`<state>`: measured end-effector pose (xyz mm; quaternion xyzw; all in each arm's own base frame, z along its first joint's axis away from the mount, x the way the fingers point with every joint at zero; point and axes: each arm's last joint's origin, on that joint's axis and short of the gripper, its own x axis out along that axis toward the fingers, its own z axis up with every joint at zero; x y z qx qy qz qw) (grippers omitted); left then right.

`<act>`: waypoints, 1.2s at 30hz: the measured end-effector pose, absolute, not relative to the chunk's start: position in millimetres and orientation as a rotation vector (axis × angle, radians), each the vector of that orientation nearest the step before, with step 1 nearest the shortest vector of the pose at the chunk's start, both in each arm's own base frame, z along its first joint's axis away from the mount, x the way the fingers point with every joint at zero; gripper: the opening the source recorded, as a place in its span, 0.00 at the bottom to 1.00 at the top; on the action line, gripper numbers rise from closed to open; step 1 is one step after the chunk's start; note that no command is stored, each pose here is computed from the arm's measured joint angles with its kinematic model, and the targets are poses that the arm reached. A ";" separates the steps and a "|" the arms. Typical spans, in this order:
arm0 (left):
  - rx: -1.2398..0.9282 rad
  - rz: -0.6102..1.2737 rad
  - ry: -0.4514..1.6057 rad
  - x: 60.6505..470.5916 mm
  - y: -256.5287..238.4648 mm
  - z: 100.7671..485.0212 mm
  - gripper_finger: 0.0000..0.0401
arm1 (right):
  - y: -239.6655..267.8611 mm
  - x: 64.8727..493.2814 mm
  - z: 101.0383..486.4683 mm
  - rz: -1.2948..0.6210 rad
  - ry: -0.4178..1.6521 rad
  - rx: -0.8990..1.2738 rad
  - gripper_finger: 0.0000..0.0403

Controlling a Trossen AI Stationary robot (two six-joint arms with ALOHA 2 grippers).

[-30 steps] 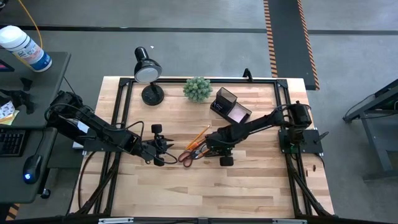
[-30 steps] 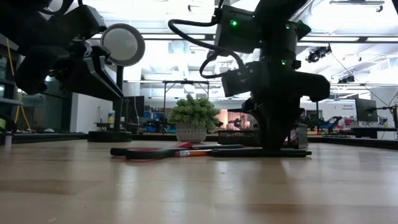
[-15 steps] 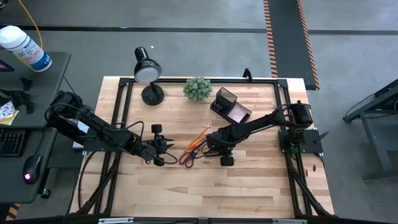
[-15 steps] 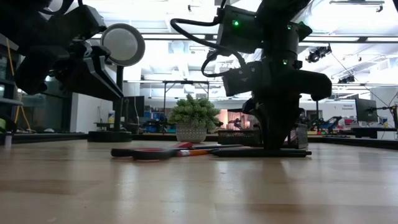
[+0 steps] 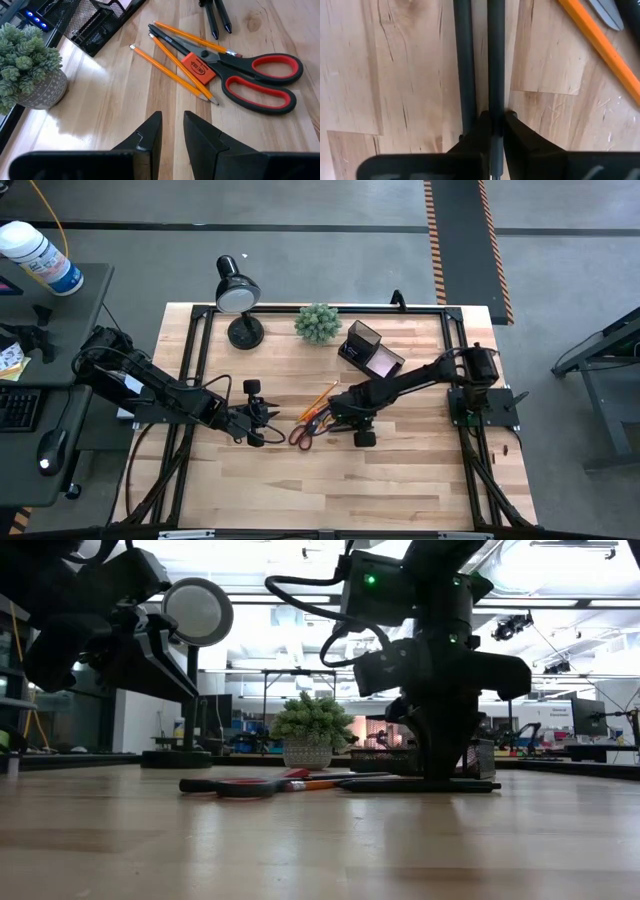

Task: Pick and place office supplies into organizer
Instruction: Put the center black ballpen into the black desk organizer

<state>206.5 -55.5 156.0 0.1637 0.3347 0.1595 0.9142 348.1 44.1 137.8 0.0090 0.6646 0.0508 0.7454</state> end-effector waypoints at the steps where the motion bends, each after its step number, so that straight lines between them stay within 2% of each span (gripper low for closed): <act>1: 0.337 0.328 0.690 206.5 -55.5 155.9 0.17 | 44.2 349.1 139.1 0.114 1.455 0.016 0.05; 7: 0.341 0.328 0.696 206.0 -55.4 155.5 0.17 | 44.2 349.3 145.0 0.112 1.489 -0.004 0.08; 22: 0.341 0.328 0.696 206.0 -55.4 155.5 0.17 | 43.7 346.3 149.9 0.124 1.503 -0.027 0.05; 29: 0.341 0.328 0.696 206.0 -55.4 155.5 0.17 | 40.3 336.4 180.4 0.074 1.450 -0.073 0.05; 36: 0.340 0.329 0.695 206.1 -55.3 155.5 0.17 | 25.7 317.6 219.3 -0.090 1.393 -0.179 0.05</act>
